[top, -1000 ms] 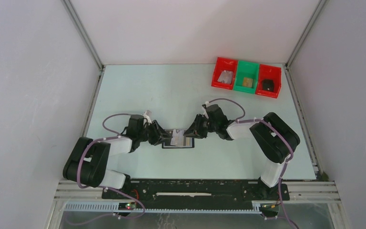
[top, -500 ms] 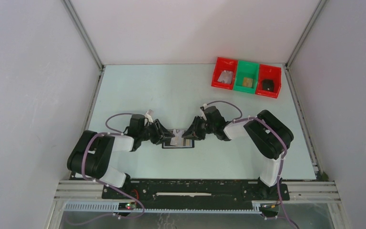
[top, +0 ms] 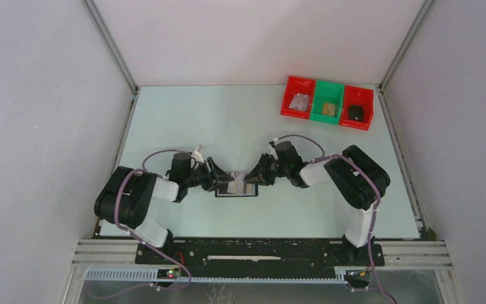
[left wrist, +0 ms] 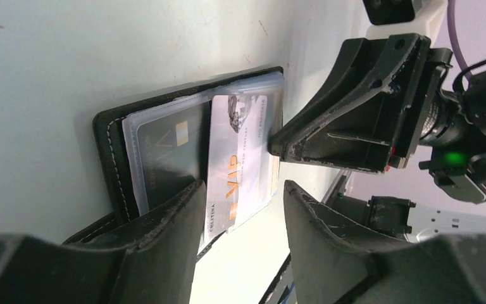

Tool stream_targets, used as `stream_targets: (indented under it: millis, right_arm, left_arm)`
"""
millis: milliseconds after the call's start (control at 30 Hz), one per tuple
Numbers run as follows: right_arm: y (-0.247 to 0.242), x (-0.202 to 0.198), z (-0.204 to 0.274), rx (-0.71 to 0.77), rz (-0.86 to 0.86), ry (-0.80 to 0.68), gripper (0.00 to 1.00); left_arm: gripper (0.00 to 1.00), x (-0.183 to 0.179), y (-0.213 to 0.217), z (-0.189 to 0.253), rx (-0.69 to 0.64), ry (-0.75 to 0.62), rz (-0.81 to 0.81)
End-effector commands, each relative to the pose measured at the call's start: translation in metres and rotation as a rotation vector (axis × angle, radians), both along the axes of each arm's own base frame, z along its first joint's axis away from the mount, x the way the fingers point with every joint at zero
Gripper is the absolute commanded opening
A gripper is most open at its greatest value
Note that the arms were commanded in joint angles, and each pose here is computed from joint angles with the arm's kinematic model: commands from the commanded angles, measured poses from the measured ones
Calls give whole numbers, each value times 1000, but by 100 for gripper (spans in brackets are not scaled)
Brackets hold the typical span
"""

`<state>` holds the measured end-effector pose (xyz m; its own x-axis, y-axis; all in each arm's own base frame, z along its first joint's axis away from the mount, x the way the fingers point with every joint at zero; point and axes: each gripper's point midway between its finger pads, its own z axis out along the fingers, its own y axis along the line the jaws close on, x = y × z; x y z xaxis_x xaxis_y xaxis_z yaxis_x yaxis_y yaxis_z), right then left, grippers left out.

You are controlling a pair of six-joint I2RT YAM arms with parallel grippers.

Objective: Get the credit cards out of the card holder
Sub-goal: Remove the credit card from the card holder.

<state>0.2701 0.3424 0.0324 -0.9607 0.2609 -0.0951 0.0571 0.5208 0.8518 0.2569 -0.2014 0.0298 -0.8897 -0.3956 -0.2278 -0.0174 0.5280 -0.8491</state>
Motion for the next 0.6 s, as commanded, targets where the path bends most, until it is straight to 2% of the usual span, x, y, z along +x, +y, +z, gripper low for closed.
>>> stream_targets:
  millis: [0, 200, 567]
  right_arm:
    - [-27, -9, -45, -135, -49, 83, 31]
    - [-31, -6, -46, -132, -52, 89, 31]
    - [-22, -12, -41, -96, -11, 78, 31]
  left_arm:
    - [58, -35, 20, -53, 112, 133, 3]
    - [58, -48, 24, -68, 126, 164, 2]
    - [55, -48, 19, -66, 92, 164, -28]
